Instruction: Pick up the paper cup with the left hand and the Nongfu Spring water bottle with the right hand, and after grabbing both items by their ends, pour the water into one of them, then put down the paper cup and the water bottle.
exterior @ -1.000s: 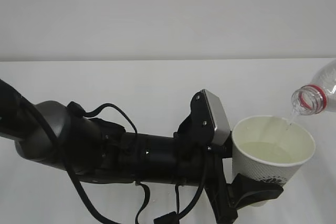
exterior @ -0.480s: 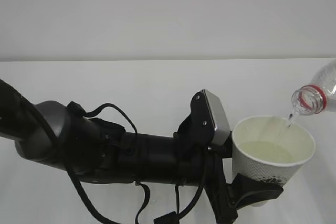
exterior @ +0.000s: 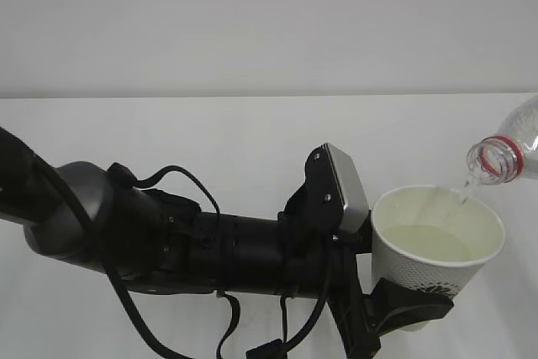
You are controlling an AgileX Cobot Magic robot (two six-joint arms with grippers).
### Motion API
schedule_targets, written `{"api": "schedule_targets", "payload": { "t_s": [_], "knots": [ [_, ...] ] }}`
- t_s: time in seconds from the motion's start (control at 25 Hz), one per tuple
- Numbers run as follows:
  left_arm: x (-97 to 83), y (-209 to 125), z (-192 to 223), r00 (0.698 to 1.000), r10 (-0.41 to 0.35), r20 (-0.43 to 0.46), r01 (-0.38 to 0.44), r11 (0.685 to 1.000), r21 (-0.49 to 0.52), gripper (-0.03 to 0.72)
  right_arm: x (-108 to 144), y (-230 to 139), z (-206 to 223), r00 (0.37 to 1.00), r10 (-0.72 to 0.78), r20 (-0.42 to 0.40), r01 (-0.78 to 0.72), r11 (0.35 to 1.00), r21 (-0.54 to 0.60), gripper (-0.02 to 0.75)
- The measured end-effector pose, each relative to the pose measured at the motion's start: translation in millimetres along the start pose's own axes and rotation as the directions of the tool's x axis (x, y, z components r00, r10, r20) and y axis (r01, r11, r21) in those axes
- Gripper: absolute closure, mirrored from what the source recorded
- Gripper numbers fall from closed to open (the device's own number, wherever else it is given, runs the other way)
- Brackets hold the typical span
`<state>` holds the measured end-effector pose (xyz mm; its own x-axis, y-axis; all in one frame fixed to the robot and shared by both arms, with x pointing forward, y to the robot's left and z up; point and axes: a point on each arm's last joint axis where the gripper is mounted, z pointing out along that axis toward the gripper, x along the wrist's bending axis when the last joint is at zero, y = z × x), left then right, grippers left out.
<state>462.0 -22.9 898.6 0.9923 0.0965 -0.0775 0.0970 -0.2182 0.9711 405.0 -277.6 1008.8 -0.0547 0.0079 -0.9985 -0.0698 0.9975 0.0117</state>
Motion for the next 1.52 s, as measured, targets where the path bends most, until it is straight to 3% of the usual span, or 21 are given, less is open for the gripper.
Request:
{"api": "schedule_targets", "payload": {
  "t_s": [1.52],
  "knots": [
    [0.1, -0.8, 0.1, 1.0, -0.001, -0.001, 0.001, 1.0, 0.003, 0.16, -0.2, 0.0, 0.0, 1.0, -0.01, 0.002, 0.01, 1.0, 0.0, 0.36]
  ]
}}
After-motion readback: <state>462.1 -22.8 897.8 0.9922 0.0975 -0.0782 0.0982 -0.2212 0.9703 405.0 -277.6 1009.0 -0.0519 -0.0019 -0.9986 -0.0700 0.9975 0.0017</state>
